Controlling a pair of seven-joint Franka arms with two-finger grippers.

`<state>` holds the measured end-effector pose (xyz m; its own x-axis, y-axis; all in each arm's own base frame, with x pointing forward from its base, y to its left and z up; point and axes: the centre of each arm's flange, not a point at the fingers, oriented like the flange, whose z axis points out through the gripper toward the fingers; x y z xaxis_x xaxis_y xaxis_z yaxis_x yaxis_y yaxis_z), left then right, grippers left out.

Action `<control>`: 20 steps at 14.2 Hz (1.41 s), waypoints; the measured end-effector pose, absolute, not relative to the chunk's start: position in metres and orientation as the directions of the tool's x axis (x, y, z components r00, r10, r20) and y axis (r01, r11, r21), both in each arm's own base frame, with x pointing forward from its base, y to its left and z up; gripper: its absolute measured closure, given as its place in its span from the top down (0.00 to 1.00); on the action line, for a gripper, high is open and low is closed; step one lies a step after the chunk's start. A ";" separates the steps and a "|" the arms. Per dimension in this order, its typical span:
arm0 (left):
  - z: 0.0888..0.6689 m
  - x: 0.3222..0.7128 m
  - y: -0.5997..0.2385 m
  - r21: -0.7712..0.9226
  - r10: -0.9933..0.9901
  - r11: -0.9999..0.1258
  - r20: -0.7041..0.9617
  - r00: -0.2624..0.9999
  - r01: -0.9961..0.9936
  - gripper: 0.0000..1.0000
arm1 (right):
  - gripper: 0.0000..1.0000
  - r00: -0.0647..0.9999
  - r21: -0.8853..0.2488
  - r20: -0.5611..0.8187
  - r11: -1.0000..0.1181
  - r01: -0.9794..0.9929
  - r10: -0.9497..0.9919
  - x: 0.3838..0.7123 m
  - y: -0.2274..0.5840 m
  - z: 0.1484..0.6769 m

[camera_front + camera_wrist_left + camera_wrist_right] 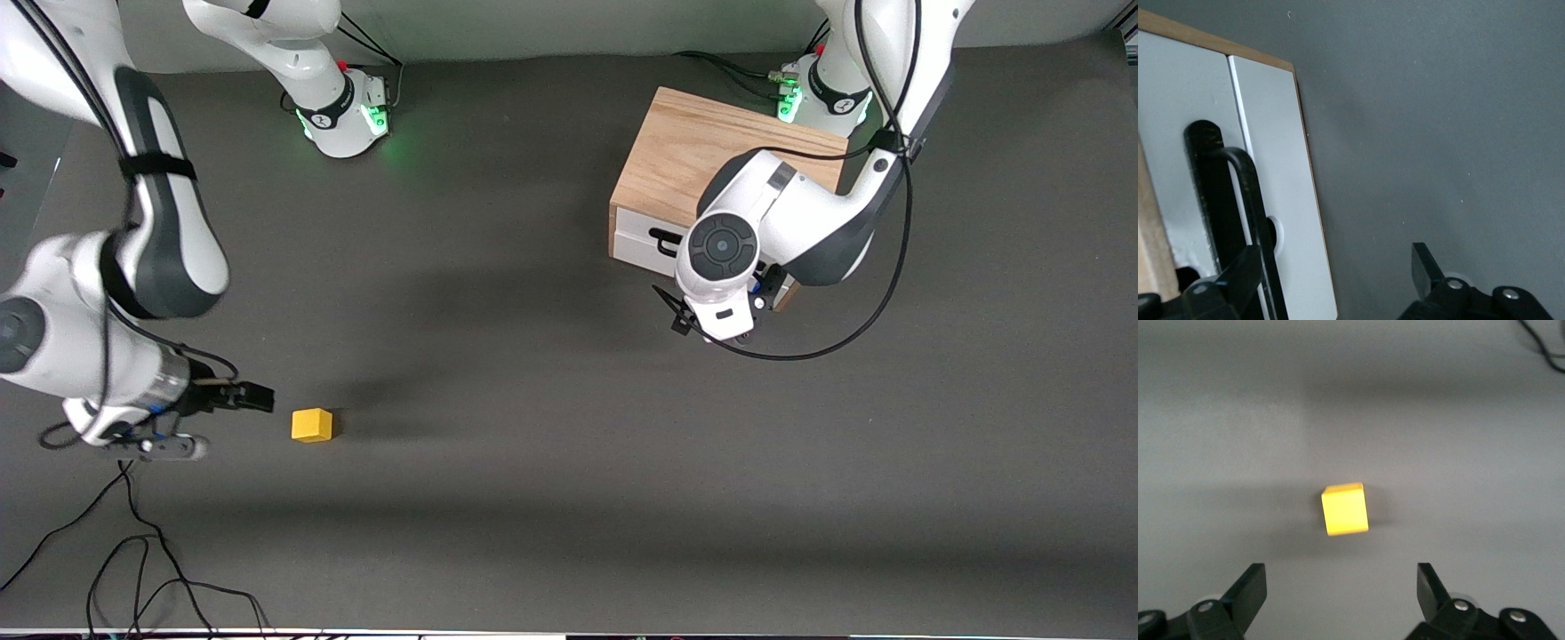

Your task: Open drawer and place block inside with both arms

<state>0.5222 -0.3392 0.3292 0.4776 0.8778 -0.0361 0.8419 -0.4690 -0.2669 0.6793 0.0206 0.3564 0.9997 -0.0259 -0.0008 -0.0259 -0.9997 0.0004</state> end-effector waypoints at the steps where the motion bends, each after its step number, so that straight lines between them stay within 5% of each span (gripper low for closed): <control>1: 0.326 0.522 -0.338 -0.272 0.879 -0.467 -0.035 0.476 0.841 1.00 | 1.00 1.000 0.000 0.004 -1.000 -0.016 -0.016 0.683 0.026 0.339; 8: 0.314 0.513 -0.337 -0.322 0.877 -0.464 -0.033 0.480 0.825 1.00 | 1.00 1.000 0.002 0.008 -1.000 0.022 0.022 0.685 0.045 0.267; 20: 0.282 0.498 -0.347 -0.389 0.870 -0.470 -0.050 0.491 0.792 1.00 | 1.00 0.993 0.026 0.043 -0.994 0.110 0.111 0.664 0.033 0.220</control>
